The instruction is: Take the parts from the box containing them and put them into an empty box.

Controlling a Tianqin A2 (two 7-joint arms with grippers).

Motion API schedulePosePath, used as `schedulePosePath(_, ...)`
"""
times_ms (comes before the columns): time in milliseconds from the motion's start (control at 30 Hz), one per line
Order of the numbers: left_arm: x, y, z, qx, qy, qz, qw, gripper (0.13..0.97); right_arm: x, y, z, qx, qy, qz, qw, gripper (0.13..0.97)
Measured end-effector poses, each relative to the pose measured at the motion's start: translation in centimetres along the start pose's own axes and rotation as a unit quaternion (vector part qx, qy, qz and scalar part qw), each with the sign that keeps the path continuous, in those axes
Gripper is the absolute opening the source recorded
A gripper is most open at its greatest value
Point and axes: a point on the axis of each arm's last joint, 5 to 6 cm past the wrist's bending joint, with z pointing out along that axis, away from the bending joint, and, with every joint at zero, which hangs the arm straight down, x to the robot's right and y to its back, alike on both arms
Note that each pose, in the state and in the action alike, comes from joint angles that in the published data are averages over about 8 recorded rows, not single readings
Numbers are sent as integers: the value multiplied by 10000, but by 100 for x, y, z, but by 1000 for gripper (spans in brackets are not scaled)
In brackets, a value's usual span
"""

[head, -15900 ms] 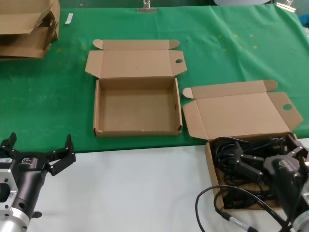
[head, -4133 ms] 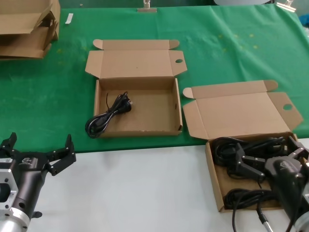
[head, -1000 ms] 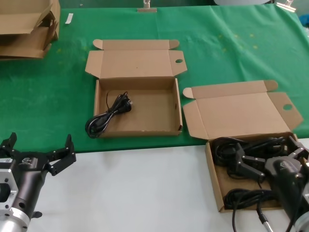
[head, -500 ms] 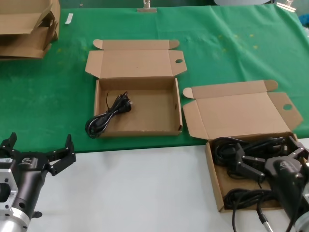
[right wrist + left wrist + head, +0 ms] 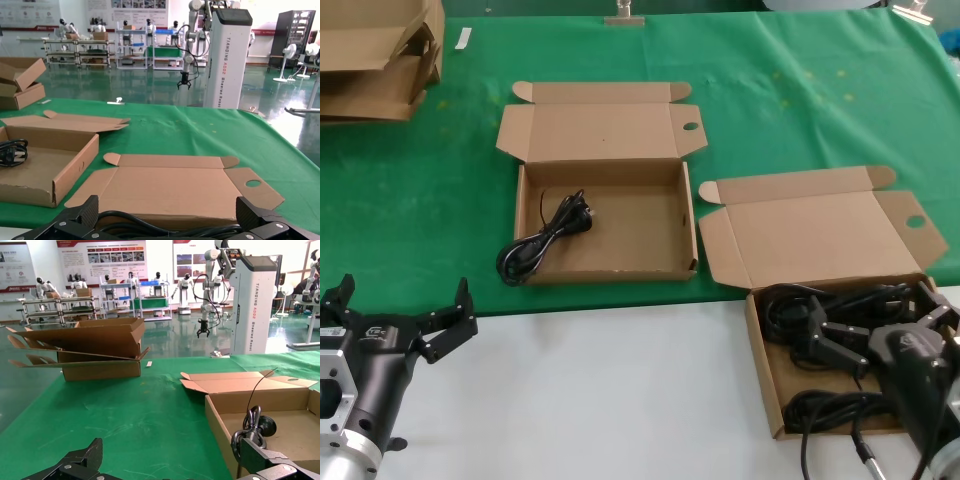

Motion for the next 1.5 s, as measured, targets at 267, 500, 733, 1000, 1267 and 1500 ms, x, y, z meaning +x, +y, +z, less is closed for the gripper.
schedulePosePath(267, 0, 0, 0, 0, 0, 0, 10000, 966, 0, 0, 0, 0, 0, 0, 10000, 966)
schedulePosePath(500, 0, 0, 0, 0, 0, 0, 10000, 966, 0, 0, 0, 0, 0, 0, 10000, 966)
schedulePosePath(733, 0, 0, 0, 0, 0, 0, 10000, 966, 0, 0, 0, 0, 0, 0, 10000, 966)
schedulePosePath(1000, 0, 0, 0, 0, 0, 0, 10000, 966, 0, 0, 0, 0, 0, 0, 10000, 966)
schedulePosePath(1267, 0, 0, 0, 0, 0, 0, 10000, 966, 0, 0, 0, 0, 0, 0, 10000, 966)
schedulePosePath(1500, 0, 0, 0, 0, 0, 0, 10000, 966, 0, 0, 0, 0, 0, 0, 10000, 966)
